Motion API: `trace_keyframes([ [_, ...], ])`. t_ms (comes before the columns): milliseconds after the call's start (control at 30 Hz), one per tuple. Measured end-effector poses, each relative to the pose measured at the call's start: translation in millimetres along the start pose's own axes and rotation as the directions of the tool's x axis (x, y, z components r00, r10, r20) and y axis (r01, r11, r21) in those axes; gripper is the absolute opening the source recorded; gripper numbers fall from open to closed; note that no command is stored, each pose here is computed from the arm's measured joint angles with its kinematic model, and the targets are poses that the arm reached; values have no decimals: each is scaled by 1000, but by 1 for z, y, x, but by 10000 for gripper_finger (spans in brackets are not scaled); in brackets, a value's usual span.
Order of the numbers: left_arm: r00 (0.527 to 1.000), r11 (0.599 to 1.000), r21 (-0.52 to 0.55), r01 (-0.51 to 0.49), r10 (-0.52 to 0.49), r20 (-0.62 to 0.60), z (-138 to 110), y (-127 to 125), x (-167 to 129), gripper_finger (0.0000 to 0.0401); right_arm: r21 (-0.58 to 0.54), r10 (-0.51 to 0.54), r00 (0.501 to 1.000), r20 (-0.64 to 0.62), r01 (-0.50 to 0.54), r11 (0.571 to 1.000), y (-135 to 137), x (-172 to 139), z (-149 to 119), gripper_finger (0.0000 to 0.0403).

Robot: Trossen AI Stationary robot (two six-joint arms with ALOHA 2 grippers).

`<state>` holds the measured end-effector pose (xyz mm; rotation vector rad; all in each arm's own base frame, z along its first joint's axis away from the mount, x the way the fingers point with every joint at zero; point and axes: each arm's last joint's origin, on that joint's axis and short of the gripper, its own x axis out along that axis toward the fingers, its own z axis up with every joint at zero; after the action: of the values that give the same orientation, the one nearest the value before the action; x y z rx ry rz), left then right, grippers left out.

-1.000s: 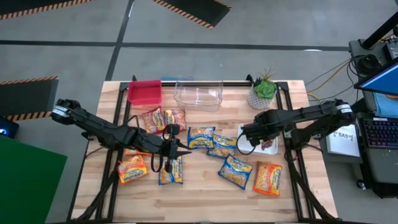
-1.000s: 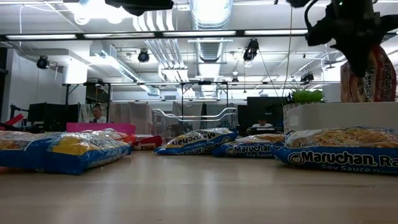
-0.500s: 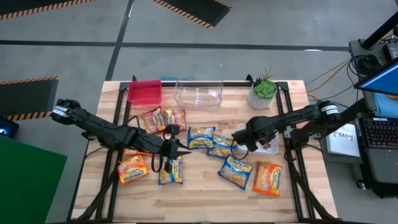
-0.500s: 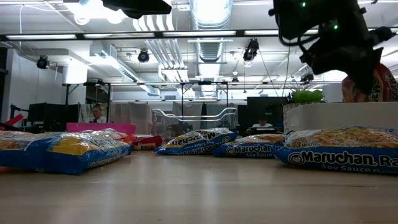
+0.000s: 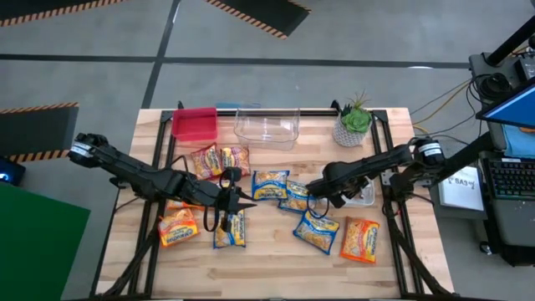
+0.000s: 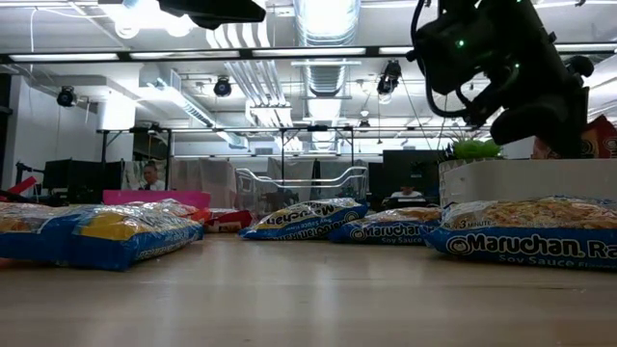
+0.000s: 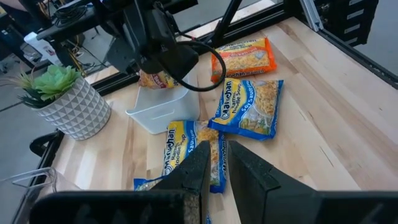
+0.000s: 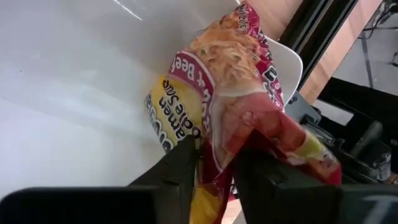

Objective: Sort Maruchan noodles
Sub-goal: Put the red noodle pack into the white bin

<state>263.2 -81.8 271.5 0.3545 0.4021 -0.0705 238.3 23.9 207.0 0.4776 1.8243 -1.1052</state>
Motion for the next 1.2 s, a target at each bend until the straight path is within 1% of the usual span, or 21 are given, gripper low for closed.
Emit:
trace_keyframes([
  [67,1000,1000,1,1,-1,-4,0,0,0,39,1,8,1000,3,-8,1000,-3,-2,-1,103],
  [167,1000,1000,2,2,-2,-7,-1,0,0,39,10,55,998,0,-55,998,-9,-8,-5,106],
  [400,1000,1000,2,1,-1,-6,-1,0,0,39,90,137,990,40,-140,986,-28,-19,-11,107],
  [567,1000,1000,2,1,-1,-6,0,0,0,39,154,197,978,67,-205,967,-45,-25,-11,106],
  [700,1000,1000,1,1,-1,-5,0,0,0,39,206,199,969,148,-227,952,-60,-29,-8,93],
  [800,1000,1000,1,1,-1,-4,0,0,0,39,225,179,964,199,-223,949,-67,-29,-3,73],
  [900,1000,1000,1,0,0,-4,0,0,0,39,221,147,963,226,-198,955,-69,-27,2,54],
  [1200,1000,1000,20,-1,1,-6,-1,0,0,39,172,40,986,165,-68,983,-51,-1,12,12],
])
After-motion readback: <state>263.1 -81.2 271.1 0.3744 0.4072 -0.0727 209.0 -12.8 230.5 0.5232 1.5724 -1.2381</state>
